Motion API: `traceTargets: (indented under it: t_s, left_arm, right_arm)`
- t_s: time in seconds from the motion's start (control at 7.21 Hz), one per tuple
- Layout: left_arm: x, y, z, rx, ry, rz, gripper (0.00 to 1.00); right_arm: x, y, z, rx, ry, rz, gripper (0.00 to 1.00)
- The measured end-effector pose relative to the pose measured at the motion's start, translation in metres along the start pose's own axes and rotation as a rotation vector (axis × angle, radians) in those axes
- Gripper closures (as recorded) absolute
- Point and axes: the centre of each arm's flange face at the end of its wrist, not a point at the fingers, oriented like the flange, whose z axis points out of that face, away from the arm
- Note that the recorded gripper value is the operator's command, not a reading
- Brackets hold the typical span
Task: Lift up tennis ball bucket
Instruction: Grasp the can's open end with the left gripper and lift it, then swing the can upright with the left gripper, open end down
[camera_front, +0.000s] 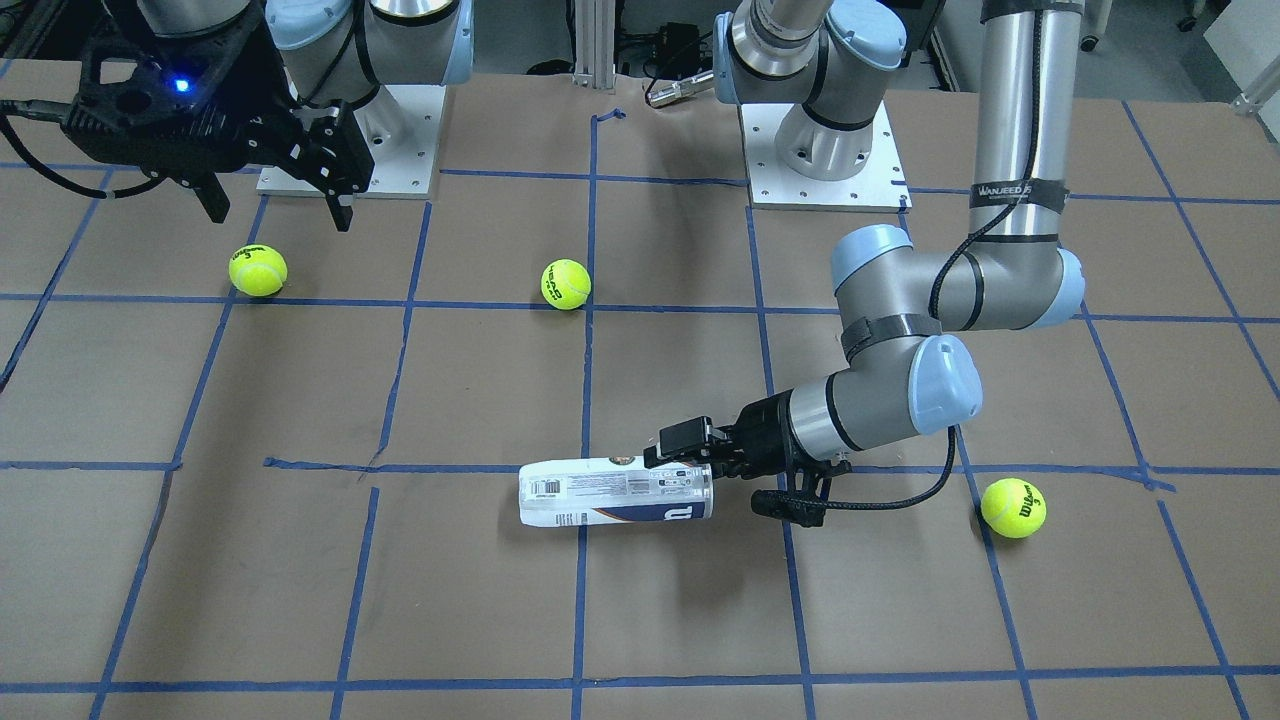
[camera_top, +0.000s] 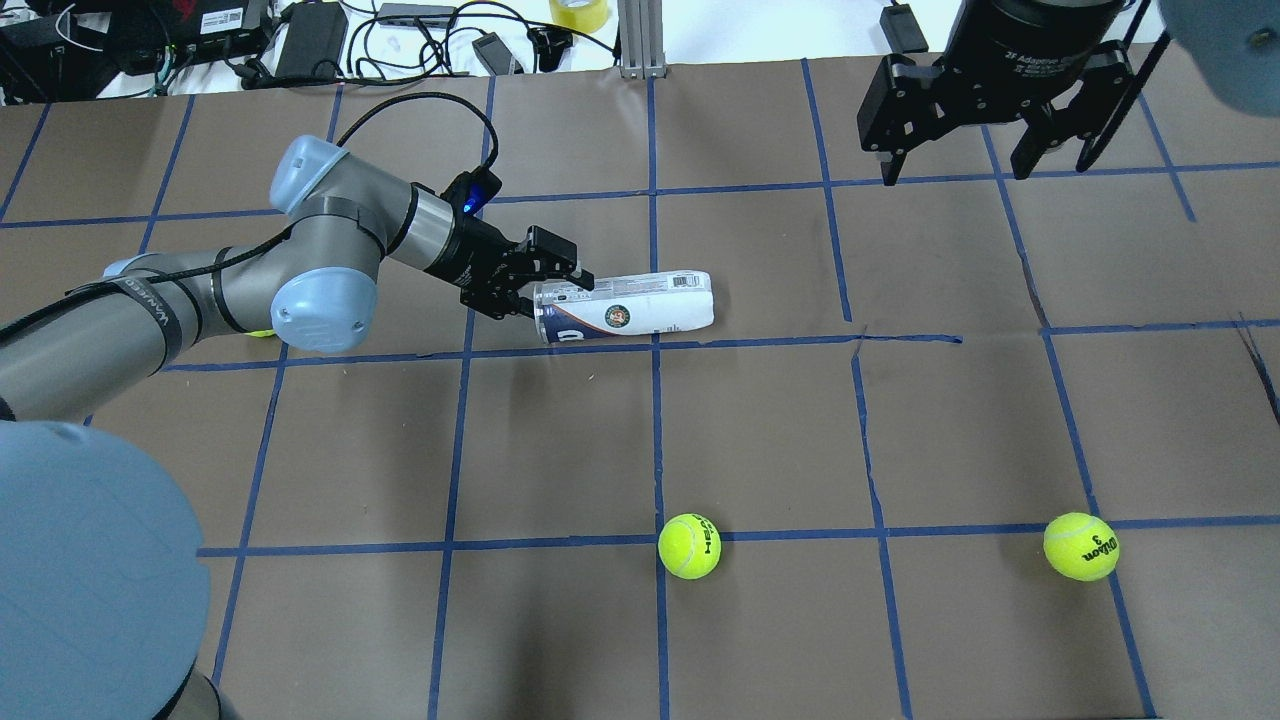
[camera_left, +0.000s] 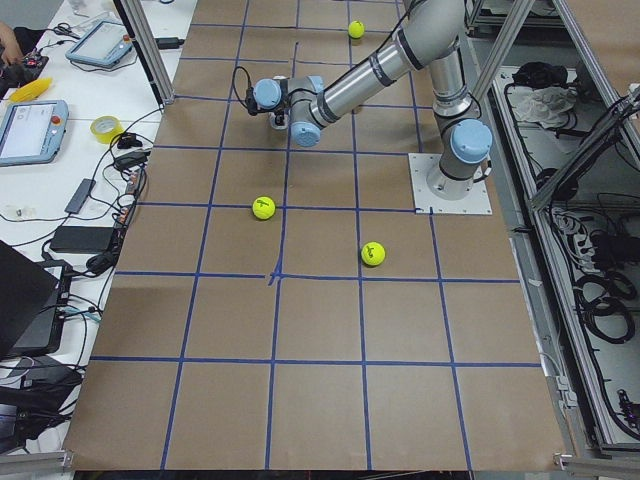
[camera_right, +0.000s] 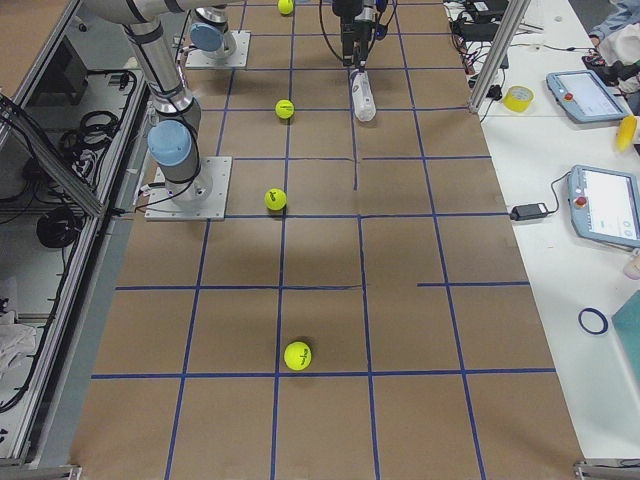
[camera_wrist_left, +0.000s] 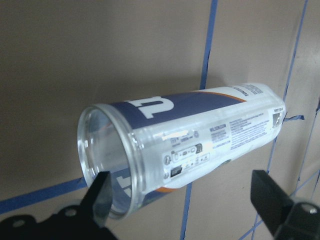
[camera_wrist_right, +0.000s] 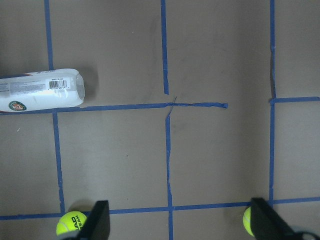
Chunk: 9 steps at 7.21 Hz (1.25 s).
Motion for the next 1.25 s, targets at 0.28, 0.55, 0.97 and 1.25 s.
traceTargets:
  t_s: [0.28, 0.55, 0.97, 1.25]
  left_arm:
    - [0.001, -0.003, 0.007, 0.008, 0.0, 0.015, 1.0]
    - [0.015, -0.012, -0.004, 0.038, -0.005, -0.056, 1.0]
    - [0.076, -0.043, -0.057, 0.126, -0.032, -0.168, 1.0]
    - [0.125, -0.058, -0.11, 0.161, -0.182, -0.173, 1.0]
  right_arm:
    - [0.001, 0.003, -0.001, 0.005, 0.0, 0.002, 0.0]
    - [0.001, 0.008, -0.001, -0.001, 0.001, 0.001, 0.0]
    - [0.002, 0.018, 0.001, -0.007, 0.003, 0.001, 0.0]
    - [0.002, 0.018, 0.001, 0.007, 0.002, 0.002, 0.0]
